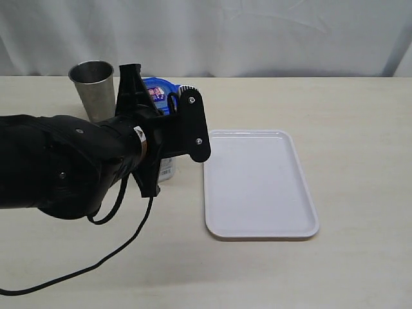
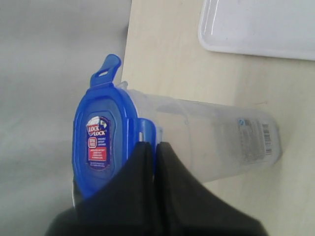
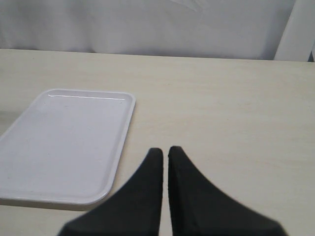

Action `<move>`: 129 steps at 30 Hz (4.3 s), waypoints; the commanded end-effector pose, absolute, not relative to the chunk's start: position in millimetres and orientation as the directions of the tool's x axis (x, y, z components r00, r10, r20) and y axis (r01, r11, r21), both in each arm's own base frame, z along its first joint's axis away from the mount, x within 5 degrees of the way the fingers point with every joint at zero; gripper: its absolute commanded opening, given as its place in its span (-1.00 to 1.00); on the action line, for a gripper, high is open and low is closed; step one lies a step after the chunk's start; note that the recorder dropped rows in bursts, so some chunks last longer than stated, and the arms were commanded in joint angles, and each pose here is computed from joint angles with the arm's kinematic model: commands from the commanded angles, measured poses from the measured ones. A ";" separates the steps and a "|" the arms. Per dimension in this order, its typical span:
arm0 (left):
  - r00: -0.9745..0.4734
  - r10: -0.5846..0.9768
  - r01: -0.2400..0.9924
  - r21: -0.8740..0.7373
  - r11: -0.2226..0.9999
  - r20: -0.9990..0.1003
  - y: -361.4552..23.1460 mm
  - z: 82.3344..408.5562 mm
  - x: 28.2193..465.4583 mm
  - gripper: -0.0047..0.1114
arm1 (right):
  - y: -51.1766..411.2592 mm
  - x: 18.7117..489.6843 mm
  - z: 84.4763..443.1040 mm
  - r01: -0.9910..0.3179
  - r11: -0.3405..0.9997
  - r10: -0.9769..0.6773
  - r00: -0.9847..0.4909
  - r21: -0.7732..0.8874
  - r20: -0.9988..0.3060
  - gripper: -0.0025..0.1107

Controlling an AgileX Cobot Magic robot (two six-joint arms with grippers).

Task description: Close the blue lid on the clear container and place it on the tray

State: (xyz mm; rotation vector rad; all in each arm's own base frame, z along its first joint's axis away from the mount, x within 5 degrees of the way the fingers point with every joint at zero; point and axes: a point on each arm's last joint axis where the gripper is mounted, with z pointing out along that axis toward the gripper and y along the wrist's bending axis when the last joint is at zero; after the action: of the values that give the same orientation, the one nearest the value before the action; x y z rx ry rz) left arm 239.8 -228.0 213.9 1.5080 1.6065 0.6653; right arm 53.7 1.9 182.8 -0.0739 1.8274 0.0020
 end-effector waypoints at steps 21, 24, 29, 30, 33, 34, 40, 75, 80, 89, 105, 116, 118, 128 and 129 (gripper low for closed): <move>0.002 0.978 0.545 0.820 0.174 -0.209 -224.4 212.6 239.4 -0.20 | 1.7 53.5 182.4 -0.048 0.998 -0.048 -0.250 -0.037 -0.967 -0.88; -0.004 0.976 0.547 0.817 0.183 -0.216 -224.1 213.0 239.1 -0.09 | 1.7 53.5 182.4 -0.048 0.998 -0.048 -0.250 -0.037 -0.967 -0.88; -0.016 0.965 0.533 0.814 0.229 -0.261 -221.8 222.3 237.3 0.06 | 1.7 53.5 182.4 -0.048 0.998 -0.048 -0.250 -0.037 -0.967 -0.88; -0.021 0.962 0.531 0.811 0.243 -0.274 -220.6 225.6 236.4 0.06 | 1.7 53.5 182.4 -0.048 0.998 -0.048 -0.250 -0.037 -0.967 -0.88; -0.034 0.944 0.538 0.790 0.294 -0.328 -218.0 235.1 232.5 0.06 | 1.7 53.5 182.4 -0.048 0.998 -0.048 -0.250 -0.037 -0.967 -0.88; -0.042 0.935 0.542 0.778 0.317 -0.351 -216.9 238.3 230.9 0.06 | 1.7 53.5 182.4 -0.048 0.998 -0.048 -0.250 -0.037 -0.967 -0.88; -0.097 0.866 0.559 0.693 0.456 -0.491 -207.8 261.8 219.1 0.06 | 1.7 53.5 182.4 -0.048 0.998 -0.048 -0.250 -0.037 -0.967 -0.88; -0.476 0.101 0.726 -0.326 0.606 -0.874 -45.4 285.8 295.2 -0.92 | 5.0 74.1 324.8 -0.130 0.944 0.324 0.189 0.303 -0.927 -0.88; -0.440 0.192 0.764 -0.253 0.594 -0.877 -42.5 270.9 300.1 -0.92 | 10.6 127.7 343.4 -0.072 0.956 0.284 -0.032 0.286 -0.958 -0.88; -0.397 0.306 0.784 -0.146 0.603 -0.866 -56.0 261.4 300.6 -0.92 | 118.2 222.2 345.9 -0.402 0.915 -0.157 -0.432 0.034 -0.888 -0.88; -0.286 0.703 0.799 0.243 0.550 -0.652 -61.1 177.0 264.6 0.30 | 128.1 295.9 406.3 -0.606 0.790 -0.276 -0.480 0.088 -0.833 -0.88; -0.465 0.273 0.648 -0.113 0.753 -0.842 -51.5 182.4 273.3 0.28 | 88.8 309.6 392.2 -0.615 0.763 -0.152 -0.471 0.200 -0.869 -0.88; -0.449 0.207 0.650 -0.159 0.743 -0.869 -41.0 187.4 273.8 0.22 | 87.5 309.8 389.3 -0.626 0.751 -0.142 -0.464 0.210 -0.874 -0.88; -0.545 0.177 0.330 -0.015 0.944 -0.819 36.1 187.8 282.8 -0.16 | 89.3 306.2 390.0 -0.642 0.740 -0.152 -0.449 0.200 -0.881 -0.88; -0.531 0.201 0.322 0.023 0.946 -0.824 39.5 194.7 287.7 -0.16 | 89.4 305.9 389.8 -0.644 0.738 -0.153 -0.451 0.201 -0.879 -0.88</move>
State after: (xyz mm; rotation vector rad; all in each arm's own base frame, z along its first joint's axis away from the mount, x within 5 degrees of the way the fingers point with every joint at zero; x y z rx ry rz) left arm 279.5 28.3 180.9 0.3593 2.1605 -0.3151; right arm 309.1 89.6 387.5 -0.5896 2.0033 0.6505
